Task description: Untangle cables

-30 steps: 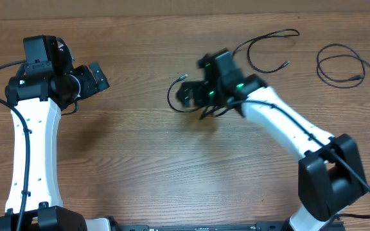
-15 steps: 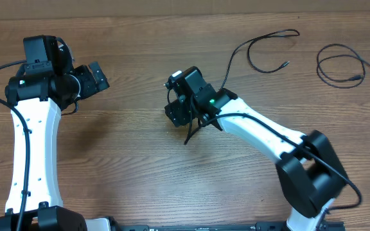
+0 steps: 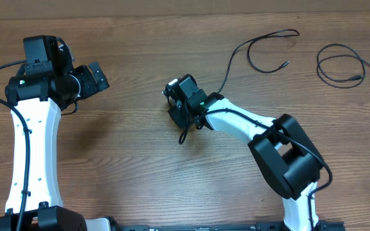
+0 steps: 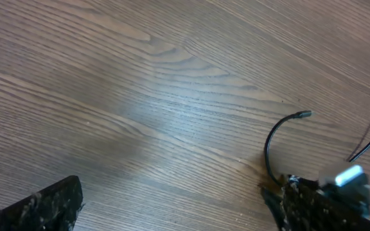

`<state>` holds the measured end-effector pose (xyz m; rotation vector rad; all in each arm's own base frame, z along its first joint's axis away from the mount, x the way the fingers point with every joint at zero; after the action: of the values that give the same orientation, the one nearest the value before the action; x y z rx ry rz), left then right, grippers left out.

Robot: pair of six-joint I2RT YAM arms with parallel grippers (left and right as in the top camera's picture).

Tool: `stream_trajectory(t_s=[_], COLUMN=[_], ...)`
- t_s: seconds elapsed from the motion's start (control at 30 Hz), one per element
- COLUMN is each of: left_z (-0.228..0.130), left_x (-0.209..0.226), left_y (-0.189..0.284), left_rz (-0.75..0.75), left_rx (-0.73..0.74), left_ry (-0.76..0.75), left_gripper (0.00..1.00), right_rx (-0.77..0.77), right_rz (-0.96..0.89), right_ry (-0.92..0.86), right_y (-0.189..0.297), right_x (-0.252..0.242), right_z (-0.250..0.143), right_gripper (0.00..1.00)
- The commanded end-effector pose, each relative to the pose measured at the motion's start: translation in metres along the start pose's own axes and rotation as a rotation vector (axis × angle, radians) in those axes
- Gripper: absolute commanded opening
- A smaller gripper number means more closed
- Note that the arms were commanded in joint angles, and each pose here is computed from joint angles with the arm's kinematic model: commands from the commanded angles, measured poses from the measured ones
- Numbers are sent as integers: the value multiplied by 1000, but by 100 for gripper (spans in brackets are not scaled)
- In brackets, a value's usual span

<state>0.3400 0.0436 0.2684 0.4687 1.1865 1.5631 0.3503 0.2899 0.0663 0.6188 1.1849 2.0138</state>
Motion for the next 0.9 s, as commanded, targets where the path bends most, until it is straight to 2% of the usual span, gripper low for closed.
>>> stream_trajectory(t_s=[0.0, 0.07, 0.1, 0.3, 0.43, 0.53, 0.7, 0.87], left_z=[3, 3, 3, 3, 3, 3, 3, 3], left_x=[-2, -2, -2, -2, -2, -2, -2, -2], left_y=[2, 2, 2, 2, 2, 2, 2, 2], left_rz=[-2, -2, -2, -2, -2, -2, -2, -2], left_rx=[-11, -11, -11, -11, -11, -11, -10, -11], left_ry=[-22, -22, -22, -22, -22, -22, -22, -22], left_gripper=[100, 100, 100, 100, 100, 99, 100, 100], right_rx=[44, 54, 59, 58, -65, -218, -324, -367], right_rz=[-27, -26, -22, -23, -7, -24, -87, -179], right_ry=[0, -5, -12, -183, -207, -240, -324, -451], right_y=[-15, -15, -15, 14, 88, 159, 210, 223], right_x=[-5, -4, -4, -5, -15, -35, -80, -148], right_z=[-12, -14, -15, 3, 47, 74, 74, 63], right_gripper=[40, 20, 4, 4, 4, 4, 4, 4])
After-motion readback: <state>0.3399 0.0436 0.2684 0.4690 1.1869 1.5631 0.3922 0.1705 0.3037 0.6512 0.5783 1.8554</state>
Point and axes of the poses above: each gripper's point midway between its finger pads, its own y axis back along the fingers, its own x axis along the line the jaws close on, z = x × y, the point moved 7 cm from there along y, back along the fingers
